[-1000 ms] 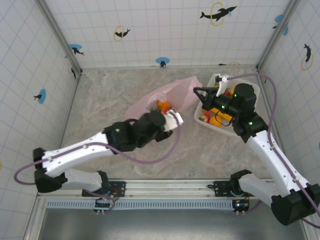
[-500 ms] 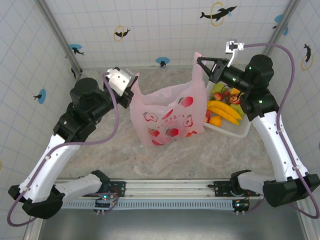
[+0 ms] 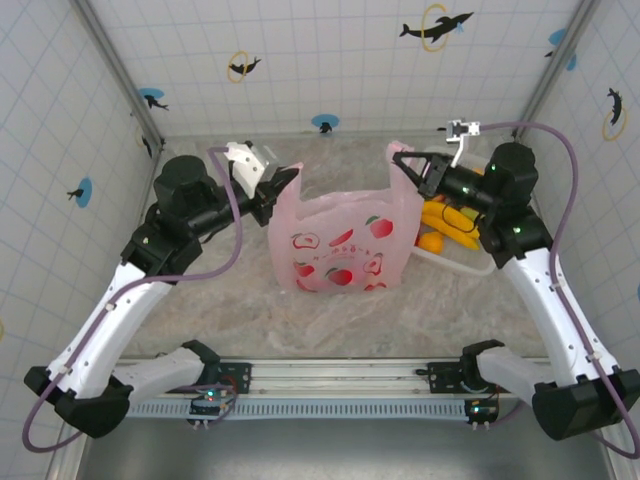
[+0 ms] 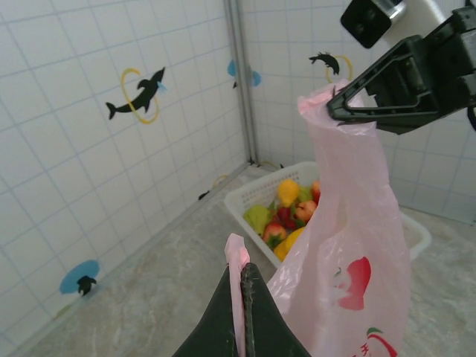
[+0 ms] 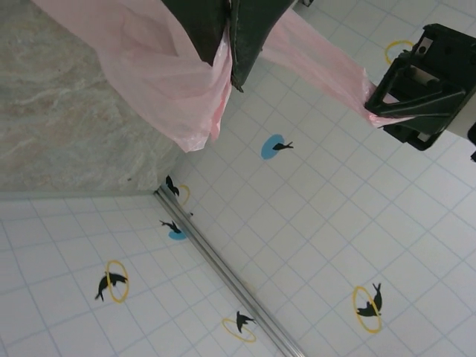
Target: Place the fake fruits into the plastic bag and tie a complex knot
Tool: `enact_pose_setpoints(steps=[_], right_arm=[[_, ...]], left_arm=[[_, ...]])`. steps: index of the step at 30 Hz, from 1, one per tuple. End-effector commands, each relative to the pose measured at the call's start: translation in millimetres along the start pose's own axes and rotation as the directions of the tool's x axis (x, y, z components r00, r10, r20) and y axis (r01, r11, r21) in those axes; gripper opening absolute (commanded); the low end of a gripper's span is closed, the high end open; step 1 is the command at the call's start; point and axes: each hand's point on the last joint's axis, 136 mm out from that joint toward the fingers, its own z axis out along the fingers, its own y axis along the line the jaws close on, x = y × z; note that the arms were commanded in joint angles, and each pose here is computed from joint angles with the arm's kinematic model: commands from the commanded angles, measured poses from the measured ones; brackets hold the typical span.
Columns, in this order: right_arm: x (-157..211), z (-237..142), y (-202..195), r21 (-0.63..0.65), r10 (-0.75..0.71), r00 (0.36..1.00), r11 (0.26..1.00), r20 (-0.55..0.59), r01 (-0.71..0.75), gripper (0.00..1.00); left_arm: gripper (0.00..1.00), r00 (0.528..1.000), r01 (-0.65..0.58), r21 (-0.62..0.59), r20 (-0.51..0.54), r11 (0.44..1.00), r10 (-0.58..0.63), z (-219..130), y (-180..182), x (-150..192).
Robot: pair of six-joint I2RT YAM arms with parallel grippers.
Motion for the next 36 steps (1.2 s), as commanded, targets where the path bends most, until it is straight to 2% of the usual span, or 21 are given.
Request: enact_pose_setpoints(steps=[1, 8, 12, 17, 19, 22, 25, 28, 31, 33, 36], right_arm=[[4, -8, -2, 0.028, -0.029, 1.000, 0.999, 0.004, 0.028, 0.12], [-5, -51, -11, 0.243, -0.171, 0.985, 0.955, -0.027, 0.172, 0.52], [-6, -79, -12, 0.323, -0.211, 0.977, 0.922, -0.039, 0.212, 0.67], [-5, -107, 7, 0.370, -0.284, 0.958, 0.886, -0.043, 0.280, 0.80], [-2, -111, 24, 0.320, -0.313, 0.949, 0.897, -0.031, 0.306, 0.81], [5, -105, 57, 0.155, -0.330, 0.944, 0.933, 0.009, 0.325, 0.82], [27, -88, 78, 0.018, -0.362, 0.932, 0.932, 0.016, 0.361, 0.82], [59, -61, 92, -0.076, -0.436, 0.900, 0.898, -0.022, 0.433, 0.87], [94, -24, 106, -0.163, -0.549, 0.830, 0.832, -0.101, 0.531, 0.94], [107, 2, 115, -0.219, -0.617, 0.778, 0.780, -0.119, 0.586, 0.99], [107, 33, 116, -0.244, -0.661, 0.742, 0.742, -0.108, 0.625, 0.99]], left_arm=[[0.00, 0.997, 0.009, 0.049, 0.079, 0.999, -0.013, -1, -7, -14], [0.00, 0.995, 0.052, 0.028, 0.086, 0.998, -0.054, 3, 0, -21], [0.00, 0.992, 0.098, 0.019, 0.075, 0.995, -0.099, 7, 6, -26], [0.00, 0.989, 0.136, -0.007, 0.053, 0.991, -0.136, 12, 12, -21], [0.00, 0.988, 0.145, -0.007, 0.052, 0.989, -0.144, 14, 13, -20], [0.00, 0.985, 0.163, 0.008, 0.058, 0.987, -0.163, 15, 13, -23], [0.00, 0.982, 0.175, 0.034, 0.067, 0.984, -0.177, 17, 11, -26], [0.00, 0.979, 0.187, 0.054, 0.078, 0.981, -0.191, 16, 10, -29], [0.00, 0.976, 0.191, 0.083, 0.088, 0.978, -0.198, 13, 6, -33], [0.00, 0.975, 0.191, 0.107, 0.093, 0.976, -0.201, 11, 2, -34], [0.00, 0.974, 0.193, 0.126, 0.098, 0.973, -0.205, 8, -1, -35]])
